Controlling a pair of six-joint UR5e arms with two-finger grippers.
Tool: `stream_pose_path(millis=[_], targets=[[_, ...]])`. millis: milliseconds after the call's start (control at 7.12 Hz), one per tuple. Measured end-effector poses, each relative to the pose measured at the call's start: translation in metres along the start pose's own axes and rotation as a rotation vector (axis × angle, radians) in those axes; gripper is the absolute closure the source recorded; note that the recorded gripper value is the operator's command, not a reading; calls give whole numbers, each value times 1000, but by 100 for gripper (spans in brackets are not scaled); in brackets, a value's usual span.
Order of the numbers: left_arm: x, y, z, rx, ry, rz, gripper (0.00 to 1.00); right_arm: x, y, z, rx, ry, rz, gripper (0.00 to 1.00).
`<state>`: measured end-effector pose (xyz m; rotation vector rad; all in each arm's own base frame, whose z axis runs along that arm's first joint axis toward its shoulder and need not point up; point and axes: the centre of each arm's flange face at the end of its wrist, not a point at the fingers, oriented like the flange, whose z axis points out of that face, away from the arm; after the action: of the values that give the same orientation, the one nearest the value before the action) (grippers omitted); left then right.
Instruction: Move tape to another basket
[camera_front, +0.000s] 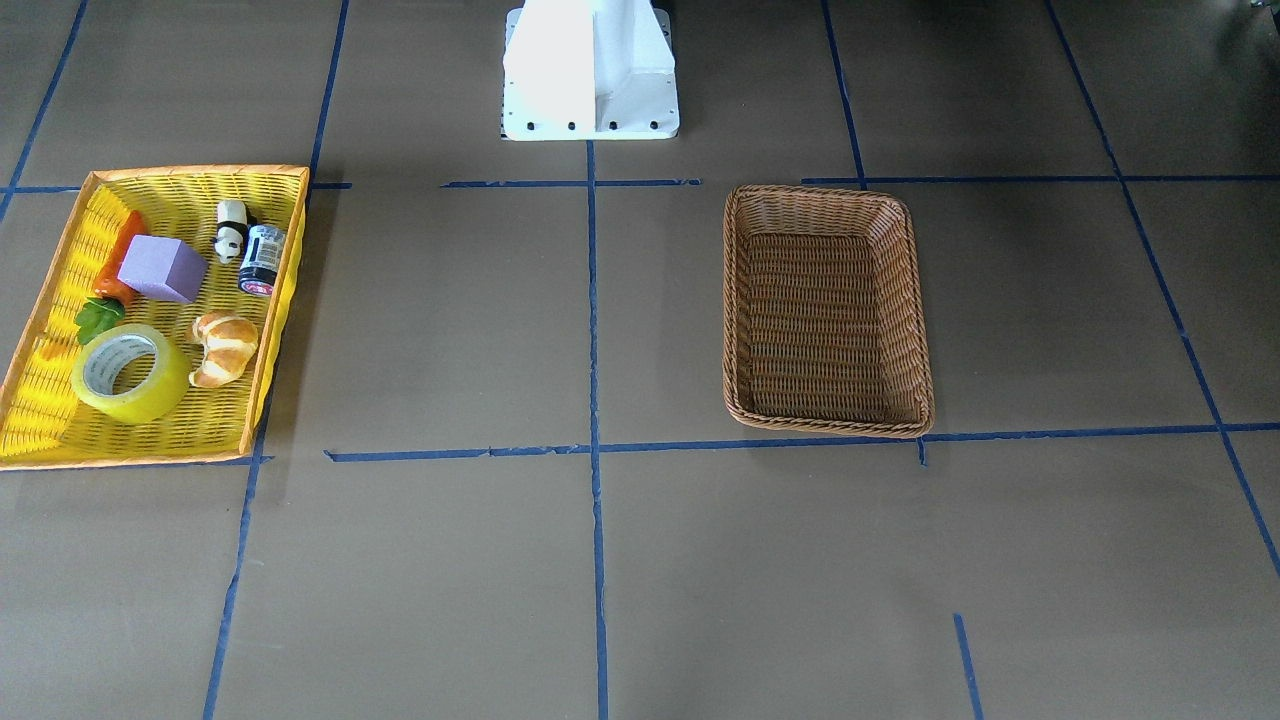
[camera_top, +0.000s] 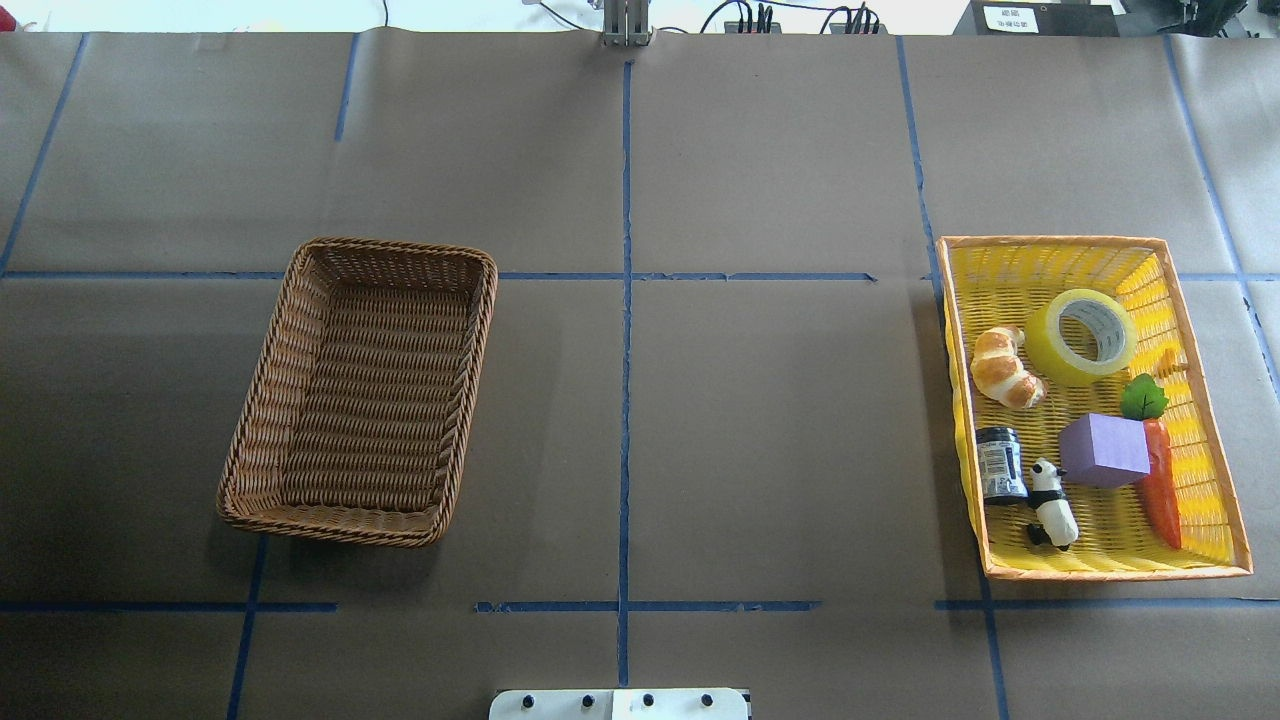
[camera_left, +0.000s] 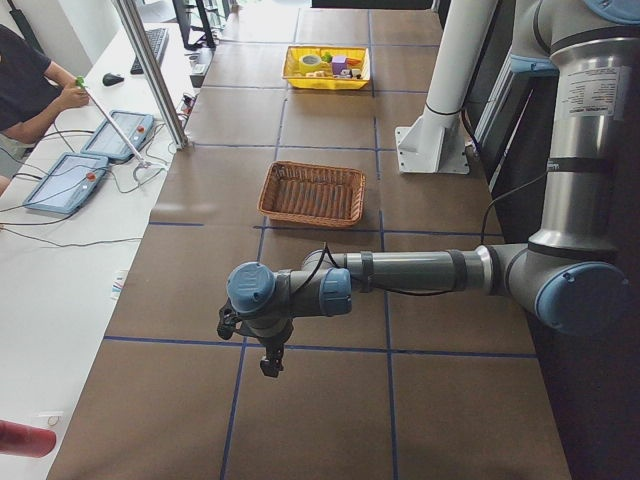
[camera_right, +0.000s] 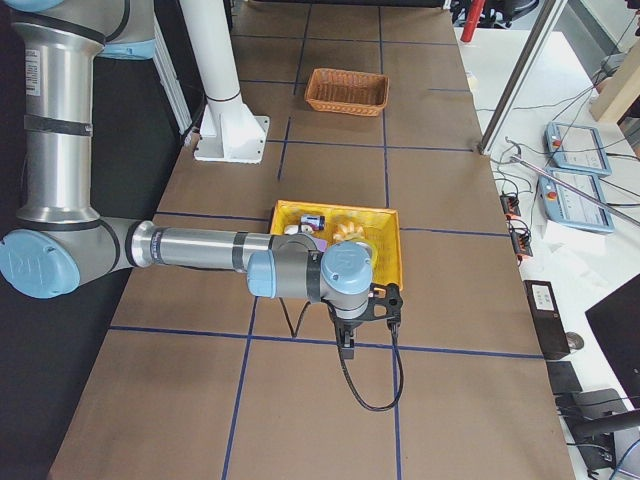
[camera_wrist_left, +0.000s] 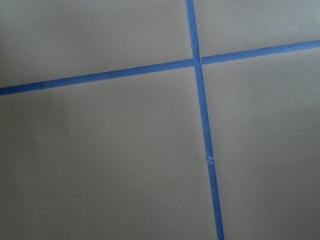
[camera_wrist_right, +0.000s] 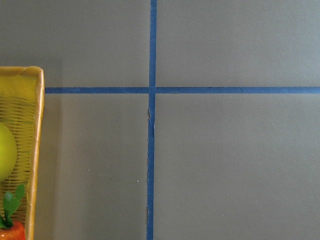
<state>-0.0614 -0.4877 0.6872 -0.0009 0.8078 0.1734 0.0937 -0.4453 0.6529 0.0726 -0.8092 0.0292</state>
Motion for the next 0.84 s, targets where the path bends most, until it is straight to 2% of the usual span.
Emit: stream_pose_path(millis=[842], targets=[[1, -2, -1, 3, -1, 8, 0, 0, 2, -1, 3, 2, -3, 0]])
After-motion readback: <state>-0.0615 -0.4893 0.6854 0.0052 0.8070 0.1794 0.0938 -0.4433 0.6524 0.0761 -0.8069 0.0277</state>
